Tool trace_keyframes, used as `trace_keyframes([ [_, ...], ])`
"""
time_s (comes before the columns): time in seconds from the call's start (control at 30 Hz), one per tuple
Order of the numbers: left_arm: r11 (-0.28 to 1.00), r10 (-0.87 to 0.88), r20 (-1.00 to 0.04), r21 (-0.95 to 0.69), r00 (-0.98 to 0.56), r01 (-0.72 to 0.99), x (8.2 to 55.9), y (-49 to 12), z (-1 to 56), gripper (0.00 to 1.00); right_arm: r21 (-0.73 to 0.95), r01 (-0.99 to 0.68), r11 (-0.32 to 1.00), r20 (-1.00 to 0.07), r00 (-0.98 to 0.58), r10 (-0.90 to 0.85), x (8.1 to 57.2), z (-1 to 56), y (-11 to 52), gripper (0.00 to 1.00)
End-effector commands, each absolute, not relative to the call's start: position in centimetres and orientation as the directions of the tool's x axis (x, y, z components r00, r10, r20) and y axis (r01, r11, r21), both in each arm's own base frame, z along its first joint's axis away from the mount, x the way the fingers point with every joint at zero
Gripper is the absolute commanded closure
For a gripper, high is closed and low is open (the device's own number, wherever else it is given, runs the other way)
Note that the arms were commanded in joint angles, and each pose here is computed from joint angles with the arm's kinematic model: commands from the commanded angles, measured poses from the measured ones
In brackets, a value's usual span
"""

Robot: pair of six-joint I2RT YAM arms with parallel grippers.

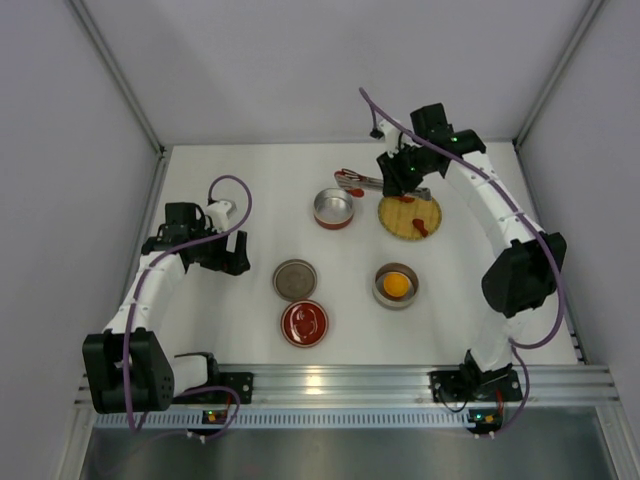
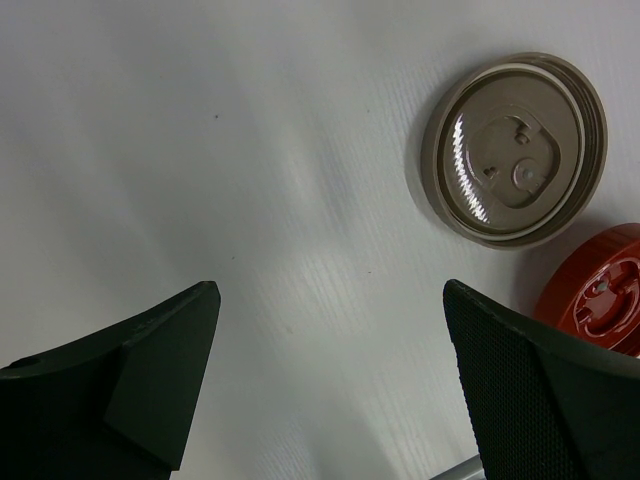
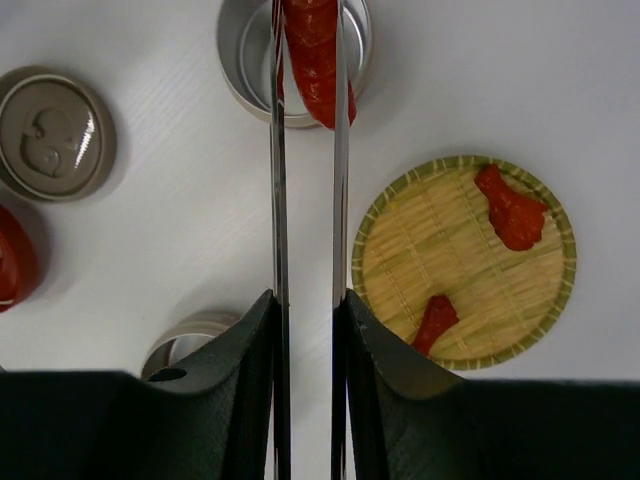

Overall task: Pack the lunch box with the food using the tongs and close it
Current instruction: Place the fake food in the packing box.

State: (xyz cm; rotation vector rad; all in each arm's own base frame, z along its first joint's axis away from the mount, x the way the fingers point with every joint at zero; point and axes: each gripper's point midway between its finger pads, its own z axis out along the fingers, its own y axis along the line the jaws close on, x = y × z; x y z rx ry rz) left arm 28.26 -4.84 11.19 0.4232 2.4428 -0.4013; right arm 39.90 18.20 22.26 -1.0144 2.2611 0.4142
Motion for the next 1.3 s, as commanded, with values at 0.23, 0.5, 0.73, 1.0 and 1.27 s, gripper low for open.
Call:
trace_keyframes([
  [0.23,0.897,0.217,-0.656,-0.158,-0.723,0.412,28.9,-4.9,12.0,0.02,0.087,-0.780,0.620,-0.773,-0.445,-0.452,42.1,22.8,25.7,1.00],
  [0.5,0.898,0.226,-0.650,-0.150,-0.726,0.414,29.1,-4.7,11.7,0.02,0.117,-0.772,0.625,-0.744,-0.485,-0.459,42.2,19.6,25.8,1.00],
  [0.73,0.898,0.227,-0.650,-0.149,-0.725,0.415,29.2,-4.7,11.7,0.02,0.140,-0.763,0.631,-0.698,-0.528,-0.484,41.5,16.8,25.4,1.00],
  [1.0,0.898,0.230,-0.651,-0.145,-0.724,0.416,29.4,-4.6,11.7,0.02,0.132,-0.757,0.640,-0.659,-0.549,-0.514,41.4,15.3,24.8,1.00],
  [1.27,0.897,0.231,-0.647,-0.149,-0.727,0.417,29.5,-4.7,11.5,0.02,0.123,-0.756,0.643,-0.633,-0.559,-0.535,41.5,14.5,24.4,0.77],
])
